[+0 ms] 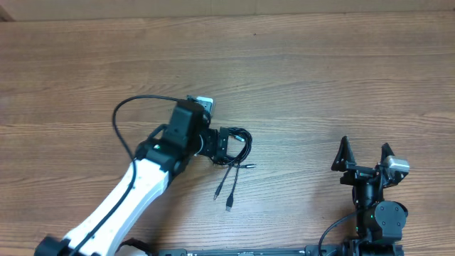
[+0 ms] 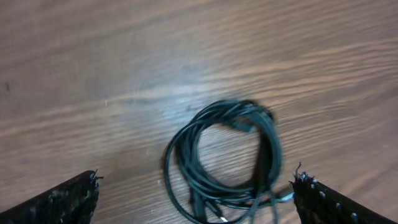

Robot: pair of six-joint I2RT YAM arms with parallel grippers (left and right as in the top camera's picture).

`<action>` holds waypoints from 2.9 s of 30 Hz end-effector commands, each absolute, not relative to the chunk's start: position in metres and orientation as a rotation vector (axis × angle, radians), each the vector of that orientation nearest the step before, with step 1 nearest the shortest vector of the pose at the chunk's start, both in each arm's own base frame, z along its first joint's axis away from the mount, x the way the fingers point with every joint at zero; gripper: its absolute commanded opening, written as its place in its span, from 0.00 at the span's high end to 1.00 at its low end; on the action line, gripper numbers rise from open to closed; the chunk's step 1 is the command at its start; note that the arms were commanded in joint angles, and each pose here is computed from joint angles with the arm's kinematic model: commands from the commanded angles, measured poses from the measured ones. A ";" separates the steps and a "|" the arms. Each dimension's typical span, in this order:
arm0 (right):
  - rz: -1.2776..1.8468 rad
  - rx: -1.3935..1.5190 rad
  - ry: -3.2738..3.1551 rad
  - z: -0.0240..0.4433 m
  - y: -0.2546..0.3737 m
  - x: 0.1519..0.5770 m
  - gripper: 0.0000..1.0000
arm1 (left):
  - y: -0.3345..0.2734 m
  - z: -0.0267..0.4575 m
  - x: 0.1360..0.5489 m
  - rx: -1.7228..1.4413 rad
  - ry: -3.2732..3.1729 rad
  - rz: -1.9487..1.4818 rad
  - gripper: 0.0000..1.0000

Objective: Untangle cables
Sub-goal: 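Lower the left gripper and grasp the cable bundle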

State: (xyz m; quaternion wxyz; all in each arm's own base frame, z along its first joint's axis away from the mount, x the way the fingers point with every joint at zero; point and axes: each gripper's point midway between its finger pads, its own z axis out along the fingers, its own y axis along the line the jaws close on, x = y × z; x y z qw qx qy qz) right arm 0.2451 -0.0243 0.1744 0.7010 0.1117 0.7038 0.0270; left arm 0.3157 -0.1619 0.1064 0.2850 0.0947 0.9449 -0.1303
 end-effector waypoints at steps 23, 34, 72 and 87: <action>0.050 0.256 1.569 0.171 -0.027 0.245 0.00 | -0.171 0.060 0.319 0.213 2.654 -0.357 0.00; 0.050 0.257 1.569 0.171 -0.027 0.245 0.00 | -0.183 0.045 0.318 0.254 2.667 -0.340 0.06; 0.050 0.256 1.569 0.171 -0.027 0.245 0.00 | -0.181 0.129 0.327 0.279 2.517 -0.343 0.96; 0.050 0.256 1.569 0.171 -0.027 0.245 0.00 | -0.161 0.217 0.291 0.073 2.347 -0.492 0.96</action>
